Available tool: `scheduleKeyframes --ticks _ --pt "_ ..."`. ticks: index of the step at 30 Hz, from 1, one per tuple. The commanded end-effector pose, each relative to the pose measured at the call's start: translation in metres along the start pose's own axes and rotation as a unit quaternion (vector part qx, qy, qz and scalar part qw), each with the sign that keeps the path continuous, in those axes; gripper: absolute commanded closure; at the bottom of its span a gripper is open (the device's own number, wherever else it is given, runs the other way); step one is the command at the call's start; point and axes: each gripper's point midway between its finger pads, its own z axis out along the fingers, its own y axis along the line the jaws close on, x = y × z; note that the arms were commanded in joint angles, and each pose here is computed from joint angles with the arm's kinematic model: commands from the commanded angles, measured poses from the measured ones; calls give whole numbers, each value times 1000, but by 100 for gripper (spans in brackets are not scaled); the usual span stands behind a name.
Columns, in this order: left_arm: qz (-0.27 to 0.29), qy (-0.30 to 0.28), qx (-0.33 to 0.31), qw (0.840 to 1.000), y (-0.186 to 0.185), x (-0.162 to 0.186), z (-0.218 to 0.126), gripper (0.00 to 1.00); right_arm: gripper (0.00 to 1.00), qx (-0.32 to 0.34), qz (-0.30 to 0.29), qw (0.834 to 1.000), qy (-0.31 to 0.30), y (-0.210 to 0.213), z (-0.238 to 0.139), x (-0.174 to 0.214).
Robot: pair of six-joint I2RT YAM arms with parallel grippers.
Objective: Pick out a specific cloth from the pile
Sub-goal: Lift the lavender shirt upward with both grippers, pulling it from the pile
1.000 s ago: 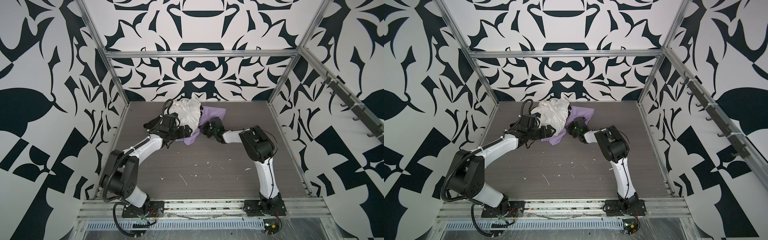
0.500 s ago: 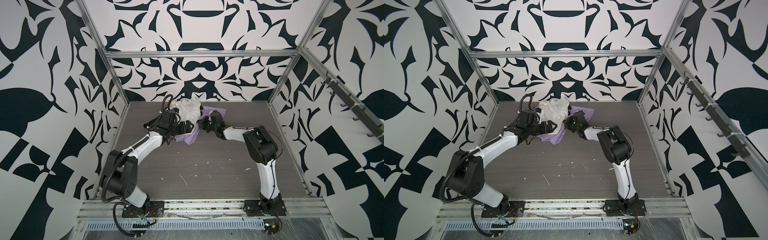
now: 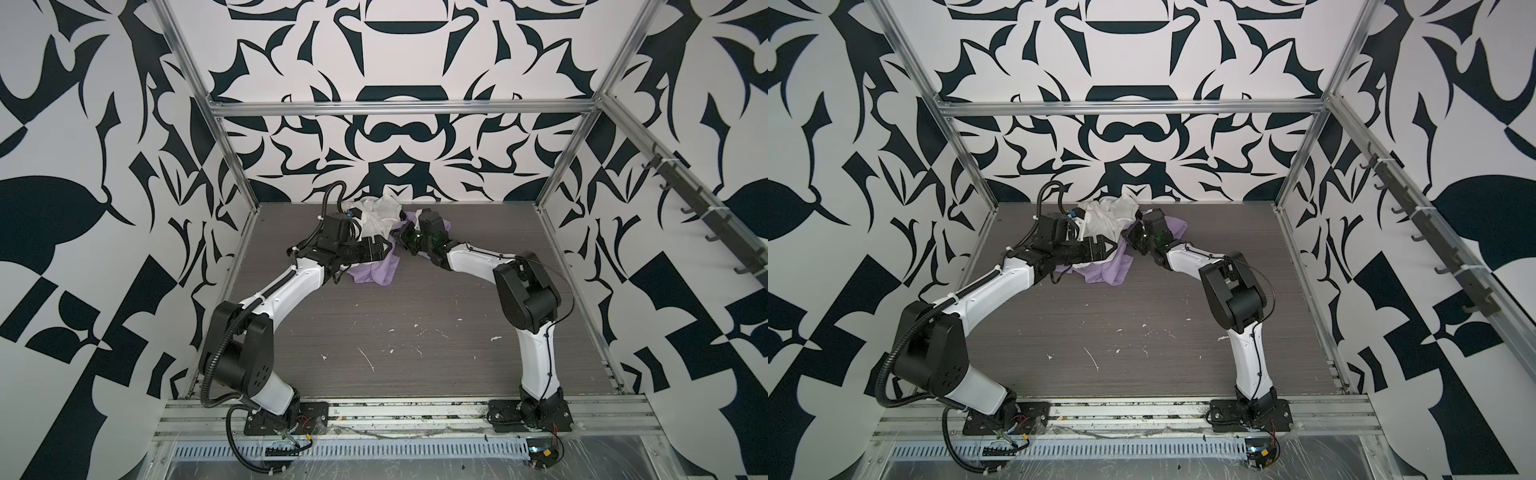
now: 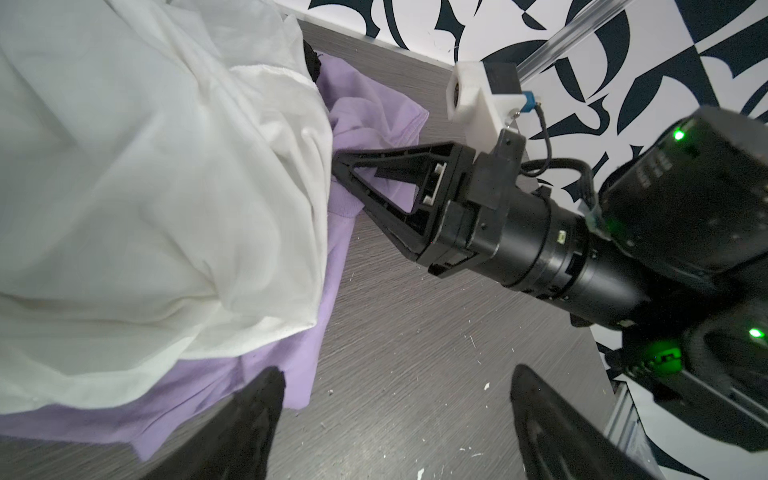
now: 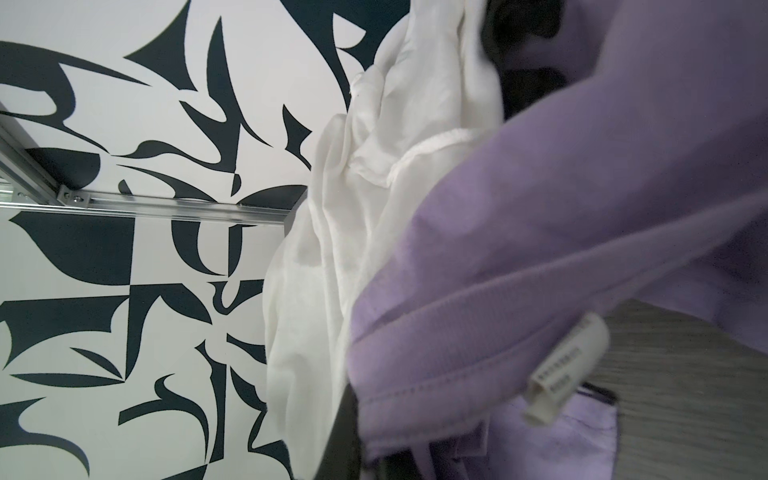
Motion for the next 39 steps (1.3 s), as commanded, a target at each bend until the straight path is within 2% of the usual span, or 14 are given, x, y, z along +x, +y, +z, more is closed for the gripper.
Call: scheduleKeyframes --ticks 1,4,15,19,23,33,39 --pt "9 16 17 1000 -6 5 -3 12 100 -83 -40 995 -35 84 -33 -25" --pt "5 27 50 998 -16 10 -3 12 100 -92 -56 993 -39 100 -37 -25" --pt "17 12 40 999 -14 7 -17 11 100 -120 -63 989 -54 134 -60 -31" --pt "-10 11 45 999 -6 5 -21 10 100 -131 -59 988 -56 147 -73 -31" --pt "-10 1 41 999 -4 2 -25 10 100 -143 -66 985 -66 163 -86 -36" --pt "-10 -5 29 1000 -4 -12 -22 12 100 -147 -51 985 -71 167 -103 -31" --pt "-15 -13 33 999 -5 -17 -13 14 100 -143 -41 987 -67 161 -99 -29"
